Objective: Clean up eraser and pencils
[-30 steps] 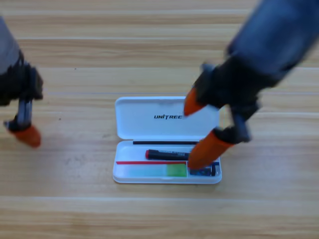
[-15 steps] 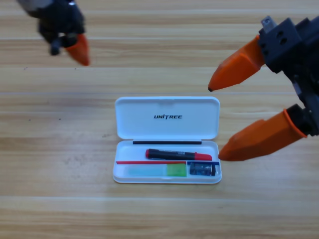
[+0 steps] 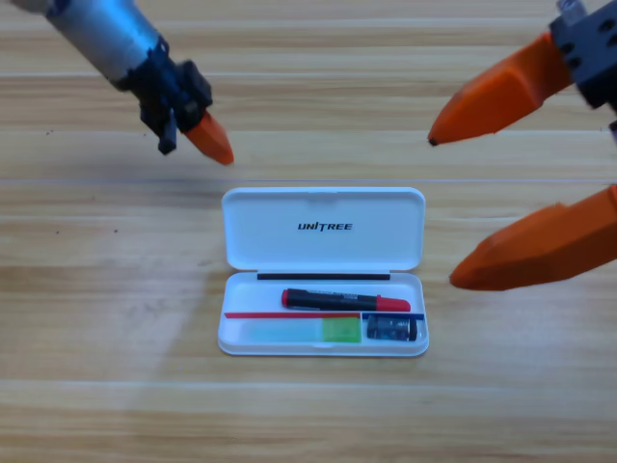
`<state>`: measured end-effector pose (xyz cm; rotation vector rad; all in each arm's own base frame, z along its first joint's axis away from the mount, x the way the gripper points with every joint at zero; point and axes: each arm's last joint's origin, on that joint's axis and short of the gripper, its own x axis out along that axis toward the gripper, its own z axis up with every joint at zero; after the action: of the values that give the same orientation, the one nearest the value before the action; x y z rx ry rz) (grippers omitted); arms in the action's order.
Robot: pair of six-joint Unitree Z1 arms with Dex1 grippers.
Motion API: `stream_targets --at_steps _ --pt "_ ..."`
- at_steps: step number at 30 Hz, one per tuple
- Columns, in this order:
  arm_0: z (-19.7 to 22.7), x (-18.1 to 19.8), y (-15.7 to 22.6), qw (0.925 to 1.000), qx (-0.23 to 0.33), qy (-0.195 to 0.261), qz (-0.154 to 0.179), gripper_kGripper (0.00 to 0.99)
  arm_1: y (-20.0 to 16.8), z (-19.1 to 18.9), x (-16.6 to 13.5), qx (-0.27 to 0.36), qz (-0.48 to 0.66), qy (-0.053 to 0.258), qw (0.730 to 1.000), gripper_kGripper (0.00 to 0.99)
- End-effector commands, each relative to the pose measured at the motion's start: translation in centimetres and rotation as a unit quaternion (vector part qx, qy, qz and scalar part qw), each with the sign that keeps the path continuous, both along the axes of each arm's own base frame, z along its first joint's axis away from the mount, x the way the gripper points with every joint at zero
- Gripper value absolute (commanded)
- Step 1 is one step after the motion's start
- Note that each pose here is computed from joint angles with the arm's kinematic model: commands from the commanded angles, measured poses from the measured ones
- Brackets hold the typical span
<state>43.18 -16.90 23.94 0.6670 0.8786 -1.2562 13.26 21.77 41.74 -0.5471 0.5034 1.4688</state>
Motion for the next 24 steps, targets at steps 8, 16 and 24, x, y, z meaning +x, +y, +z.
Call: stream_targets --at_steps 8,16,24 --pt "-5.5 1.0 -1.3 0.9873 -0.059 0.136 -0.057 0.0 0.5 -1.3 0.1 -0.008 0.006 0.014 1.0 0.989" --pt "-5.6 -1.1 -3.6 0.9799 -0.066 0.165 -0.091 0.0 0.7 -1.4 0.3 -0.008 0.004 0.017 1.0 0.989" --pt "-4.9 -3.1 -5.6 0.977 -0.06 0.169 -0.116 0.0 1.1 -1.7 0.6 -0.013 0.003 0.022 1.0 0.989"
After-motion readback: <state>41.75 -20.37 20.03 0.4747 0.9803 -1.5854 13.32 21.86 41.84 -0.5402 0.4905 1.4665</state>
